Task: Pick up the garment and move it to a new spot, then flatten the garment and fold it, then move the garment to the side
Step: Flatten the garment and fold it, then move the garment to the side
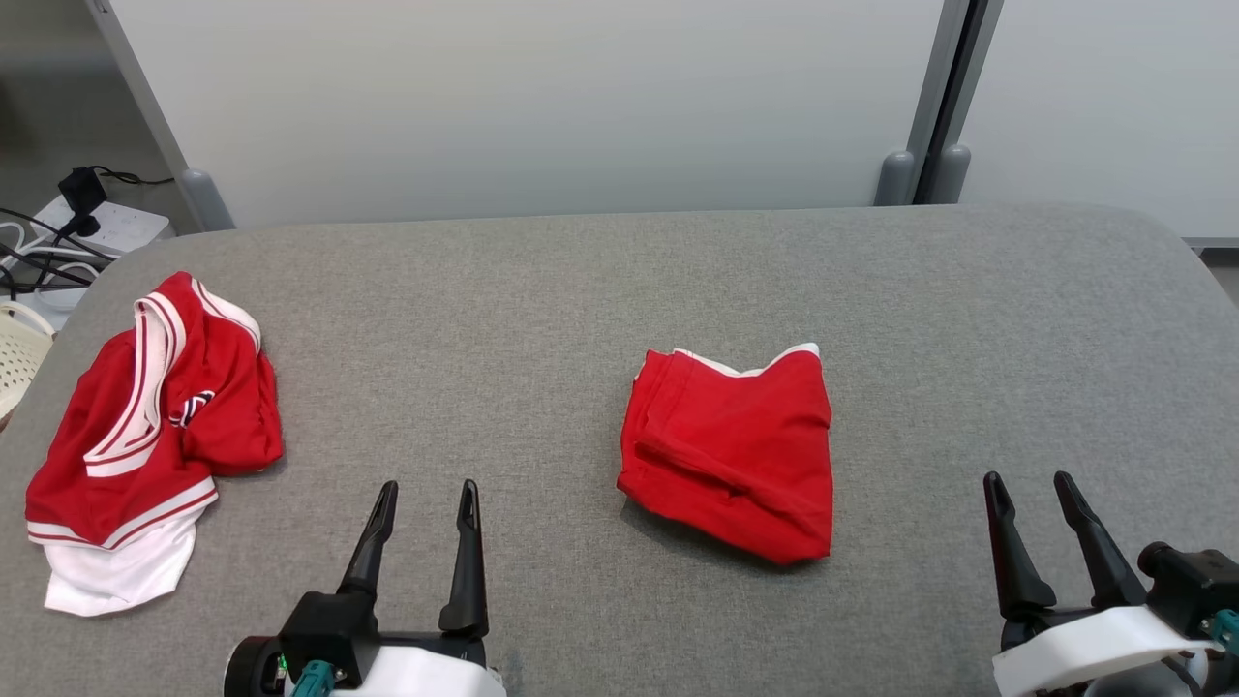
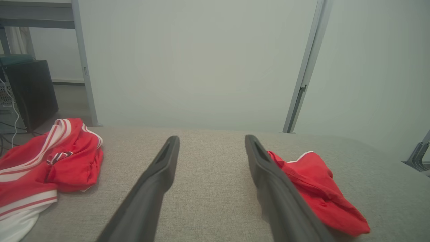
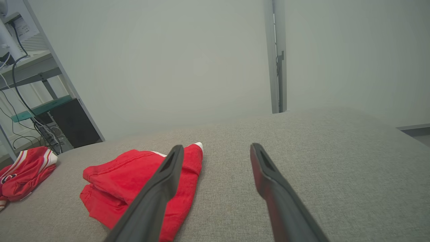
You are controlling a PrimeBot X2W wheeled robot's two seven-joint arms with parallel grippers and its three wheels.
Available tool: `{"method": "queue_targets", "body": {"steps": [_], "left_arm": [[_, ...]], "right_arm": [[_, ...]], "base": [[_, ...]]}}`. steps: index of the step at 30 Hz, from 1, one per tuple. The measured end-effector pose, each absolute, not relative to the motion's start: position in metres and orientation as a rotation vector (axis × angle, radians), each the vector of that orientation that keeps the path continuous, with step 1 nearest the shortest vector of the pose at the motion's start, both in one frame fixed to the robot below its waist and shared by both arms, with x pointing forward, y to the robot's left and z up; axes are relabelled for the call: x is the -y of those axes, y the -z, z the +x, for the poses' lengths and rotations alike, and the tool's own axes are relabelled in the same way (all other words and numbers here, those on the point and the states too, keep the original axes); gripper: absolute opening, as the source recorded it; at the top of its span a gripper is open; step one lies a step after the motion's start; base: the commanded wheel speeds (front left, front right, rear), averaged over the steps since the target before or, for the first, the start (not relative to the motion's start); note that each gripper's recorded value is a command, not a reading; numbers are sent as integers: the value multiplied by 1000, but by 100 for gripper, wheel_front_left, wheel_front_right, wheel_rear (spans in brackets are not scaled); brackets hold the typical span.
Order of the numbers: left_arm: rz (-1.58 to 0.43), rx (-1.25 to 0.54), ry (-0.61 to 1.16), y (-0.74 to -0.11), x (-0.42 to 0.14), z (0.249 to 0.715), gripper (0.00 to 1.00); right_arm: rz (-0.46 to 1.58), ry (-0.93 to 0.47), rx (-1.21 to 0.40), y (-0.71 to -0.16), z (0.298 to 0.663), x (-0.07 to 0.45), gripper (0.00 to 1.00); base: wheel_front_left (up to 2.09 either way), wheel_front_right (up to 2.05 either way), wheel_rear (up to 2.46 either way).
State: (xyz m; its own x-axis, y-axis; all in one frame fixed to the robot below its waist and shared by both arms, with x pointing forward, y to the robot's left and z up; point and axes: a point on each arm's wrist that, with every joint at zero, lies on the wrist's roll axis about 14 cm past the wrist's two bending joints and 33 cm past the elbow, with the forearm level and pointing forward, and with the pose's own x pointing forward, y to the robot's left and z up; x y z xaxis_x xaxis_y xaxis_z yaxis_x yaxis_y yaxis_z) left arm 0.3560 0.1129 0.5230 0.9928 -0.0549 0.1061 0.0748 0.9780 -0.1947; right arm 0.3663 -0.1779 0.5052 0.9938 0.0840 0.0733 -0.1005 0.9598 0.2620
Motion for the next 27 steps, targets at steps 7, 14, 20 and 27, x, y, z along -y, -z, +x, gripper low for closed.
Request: {"method": "queue_targets", "body": {"steps": [7,14,20,27], "left_arm": [[-181,107,68,-524,-114,352,100],[-179,110,65,-525,-115,351,100],[-172,112,61,-524,-117,351,100],[-172,96,58,-519,-117,352,100]], "right_arm": [[272,-94,58,-503,361,177,100],[272,-101,62,-505,361,175,100],[283,-123,49,-502,361,168,100],[387,-158,-74,-468,362,147,100]], "base": [[0,0,0],[0,0,0],[0,0,0],[0,0,0]]}}
